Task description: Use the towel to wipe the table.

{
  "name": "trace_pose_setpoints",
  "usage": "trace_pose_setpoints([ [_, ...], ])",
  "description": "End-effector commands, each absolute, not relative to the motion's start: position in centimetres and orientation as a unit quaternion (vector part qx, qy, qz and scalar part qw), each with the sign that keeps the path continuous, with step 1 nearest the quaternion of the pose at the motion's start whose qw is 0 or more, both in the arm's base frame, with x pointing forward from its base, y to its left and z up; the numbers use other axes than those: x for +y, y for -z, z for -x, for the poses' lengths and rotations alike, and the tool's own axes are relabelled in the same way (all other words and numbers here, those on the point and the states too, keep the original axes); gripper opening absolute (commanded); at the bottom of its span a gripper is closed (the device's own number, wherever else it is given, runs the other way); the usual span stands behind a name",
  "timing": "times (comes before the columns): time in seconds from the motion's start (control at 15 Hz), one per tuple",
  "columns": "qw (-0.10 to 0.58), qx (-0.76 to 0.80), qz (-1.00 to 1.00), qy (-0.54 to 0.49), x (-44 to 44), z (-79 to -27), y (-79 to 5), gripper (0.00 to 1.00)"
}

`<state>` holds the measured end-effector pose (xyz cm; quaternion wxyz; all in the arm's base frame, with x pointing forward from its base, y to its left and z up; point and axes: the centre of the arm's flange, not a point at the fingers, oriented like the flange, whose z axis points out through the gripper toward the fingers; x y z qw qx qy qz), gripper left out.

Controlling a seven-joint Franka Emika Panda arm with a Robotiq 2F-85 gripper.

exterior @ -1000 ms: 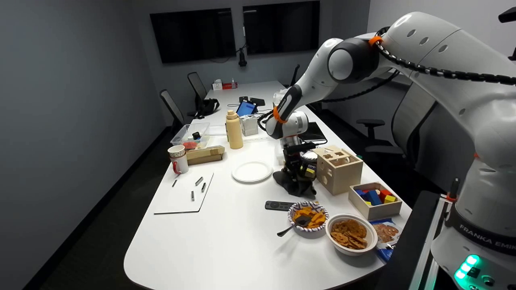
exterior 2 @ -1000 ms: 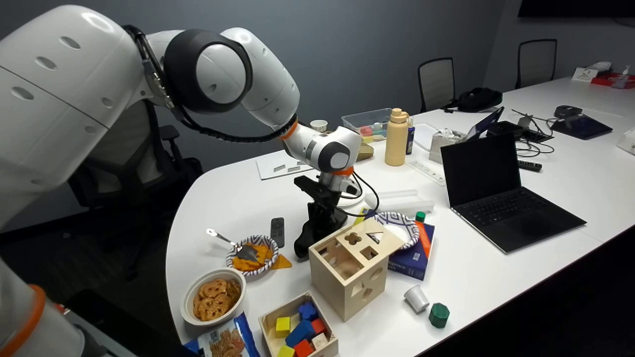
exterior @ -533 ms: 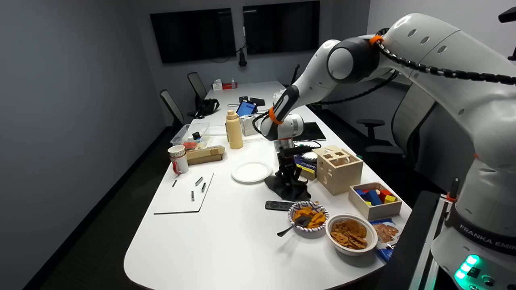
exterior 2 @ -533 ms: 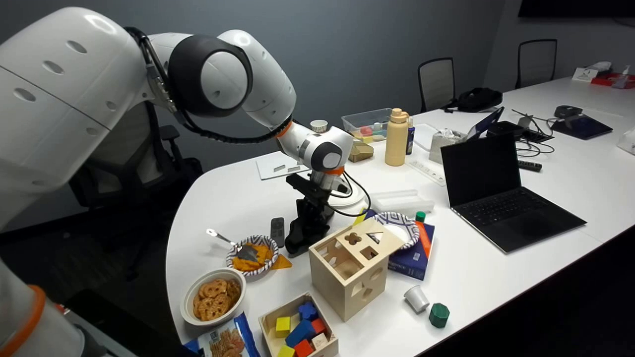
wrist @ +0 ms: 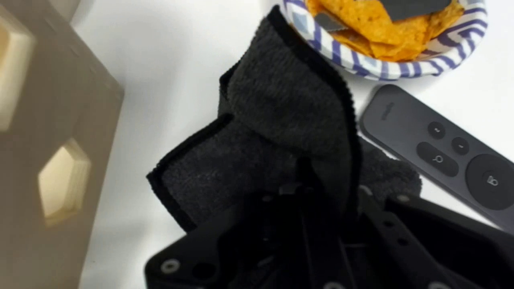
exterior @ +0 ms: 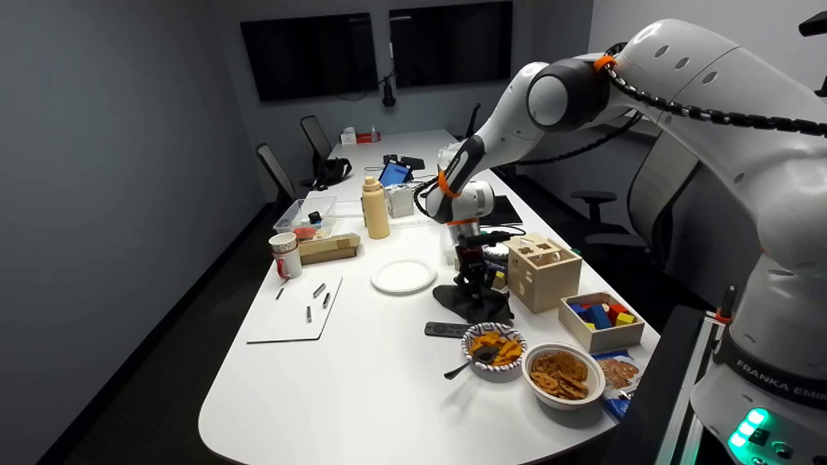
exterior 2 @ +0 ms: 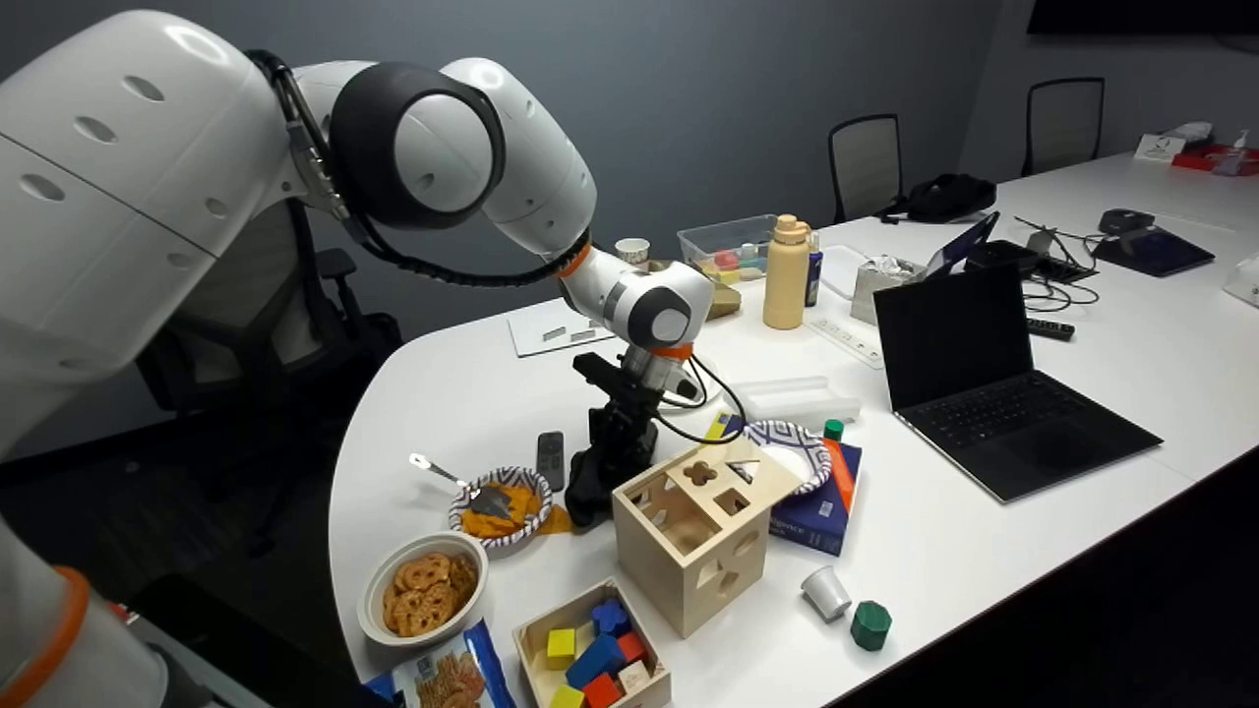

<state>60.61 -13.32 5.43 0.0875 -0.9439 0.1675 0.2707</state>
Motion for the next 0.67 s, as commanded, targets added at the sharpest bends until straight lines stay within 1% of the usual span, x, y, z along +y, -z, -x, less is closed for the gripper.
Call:
trace_pose_setpoints([
  [0.0,0.072,0.194,0.935,-0.287,-15.9,-58.1,-6.8,0.02],
  [0.27,0.07,0.211,0.939,-0.262,-17.7,-58.2,-6.7,0.02],
  [0.6,0.075,0.196,0.953,-0.218,-17.0,-60.5,-6.2,0.02],
])
